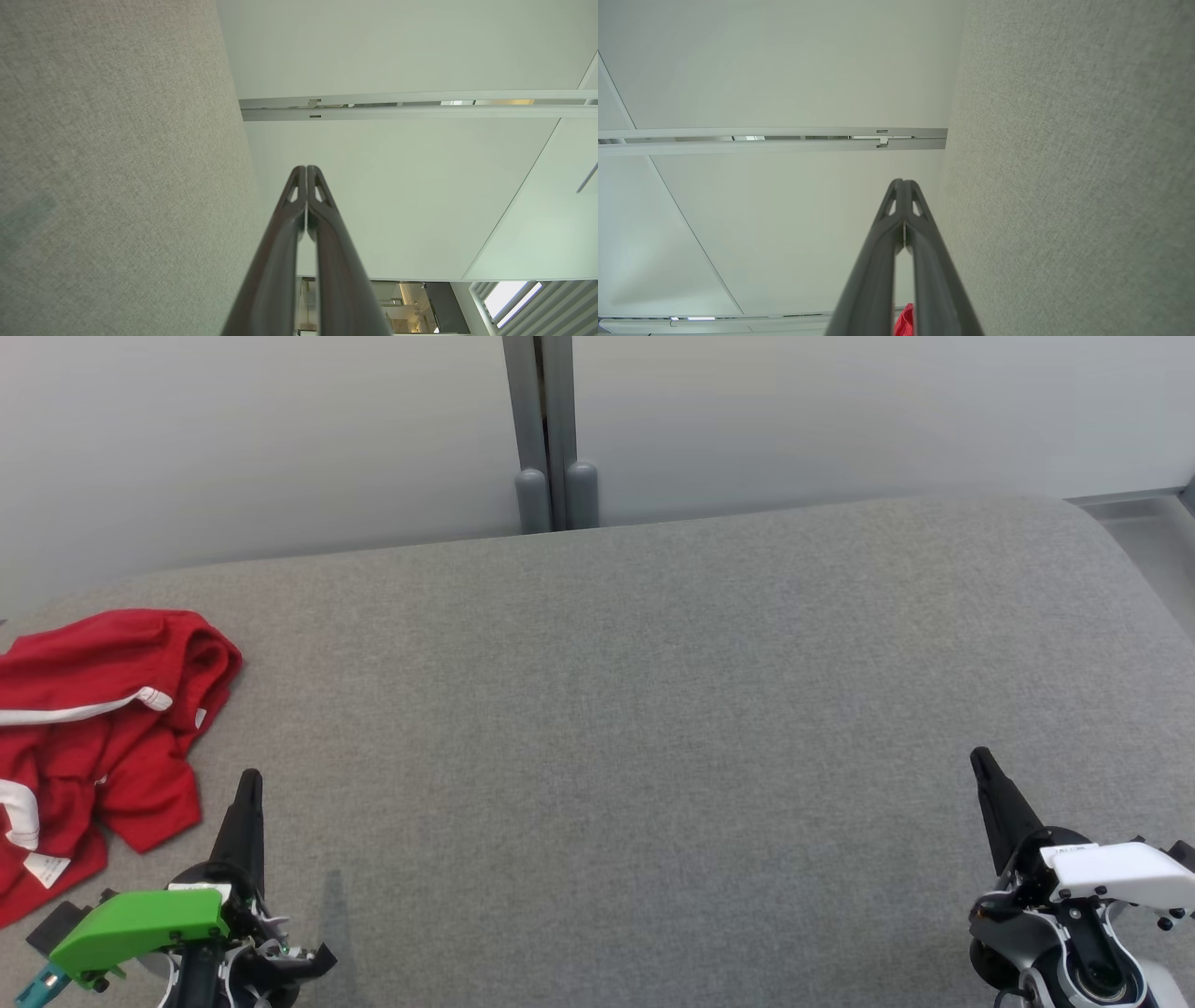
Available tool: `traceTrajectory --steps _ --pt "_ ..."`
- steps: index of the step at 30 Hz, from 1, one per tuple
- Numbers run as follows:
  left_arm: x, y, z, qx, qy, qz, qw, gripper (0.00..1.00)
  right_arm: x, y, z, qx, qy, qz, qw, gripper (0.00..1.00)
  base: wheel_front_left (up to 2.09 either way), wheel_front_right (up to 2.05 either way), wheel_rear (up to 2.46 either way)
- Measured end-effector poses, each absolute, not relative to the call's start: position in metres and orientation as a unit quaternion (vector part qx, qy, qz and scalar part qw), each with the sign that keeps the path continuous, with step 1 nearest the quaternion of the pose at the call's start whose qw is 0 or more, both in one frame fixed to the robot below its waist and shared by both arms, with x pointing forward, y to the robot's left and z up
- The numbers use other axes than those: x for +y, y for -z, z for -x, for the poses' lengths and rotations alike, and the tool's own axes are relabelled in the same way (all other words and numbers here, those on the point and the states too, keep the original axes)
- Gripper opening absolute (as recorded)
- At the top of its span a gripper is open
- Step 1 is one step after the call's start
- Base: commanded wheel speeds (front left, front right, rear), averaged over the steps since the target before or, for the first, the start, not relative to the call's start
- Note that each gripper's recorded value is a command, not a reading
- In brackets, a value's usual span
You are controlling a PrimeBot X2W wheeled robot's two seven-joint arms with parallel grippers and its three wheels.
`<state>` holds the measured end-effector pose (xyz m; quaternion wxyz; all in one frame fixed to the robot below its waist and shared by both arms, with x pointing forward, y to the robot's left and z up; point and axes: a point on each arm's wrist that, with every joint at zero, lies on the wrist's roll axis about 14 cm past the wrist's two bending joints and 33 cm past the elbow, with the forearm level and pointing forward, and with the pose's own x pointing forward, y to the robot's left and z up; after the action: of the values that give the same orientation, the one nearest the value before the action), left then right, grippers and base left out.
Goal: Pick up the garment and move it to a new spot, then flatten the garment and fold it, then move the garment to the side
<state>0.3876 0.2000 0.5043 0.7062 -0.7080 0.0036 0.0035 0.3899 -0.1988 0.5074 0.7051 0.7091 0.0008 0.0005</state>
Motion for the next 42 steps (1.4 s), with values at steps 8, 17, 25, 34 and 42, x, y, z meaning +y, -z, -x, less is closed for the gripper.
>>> traceTrajectory --steps 8,17,25,34,42 --pt "0.199 -0.495 -0.384 0.013 -0.013 0.710 0.704 1.00 -0.197 -0.500 -0.388 0.009 0.007 -0.711 0.703 1.00 0.00 0.00 0.00" --pt "0.197 -0.475 -0.377 0.035 -0.039 0.682 0.730 1.00 -0.197 -0.486 -0.382 0.024 0.025 -0.683 0.730 1.00 0.00 0.00 0.00" --pt "0.196 -0.474 -0.380 0.041 -0.039 0.607 0.793 1.00 -0.198 -0.488 -0.386 0.023 0.025 -0.611 0.791 1.00 0.00 0.00 0.00" --pt "0.193 -0.473 -0.382 0.050 -0.033 0.521 0.851 1.00 -0.199 -0.491 -0.390 0.018 0.027 -0.536 0.844 1.00 0.00 0.00 0.00" --pt "0.193 -0.471 -0.383 0.062 -0.038 0.442 0.894 1.00 -0.201 -0.494 -0.392 0.011 0.029 -0.470 0.882 1.00 0.00 0.00 0.00"
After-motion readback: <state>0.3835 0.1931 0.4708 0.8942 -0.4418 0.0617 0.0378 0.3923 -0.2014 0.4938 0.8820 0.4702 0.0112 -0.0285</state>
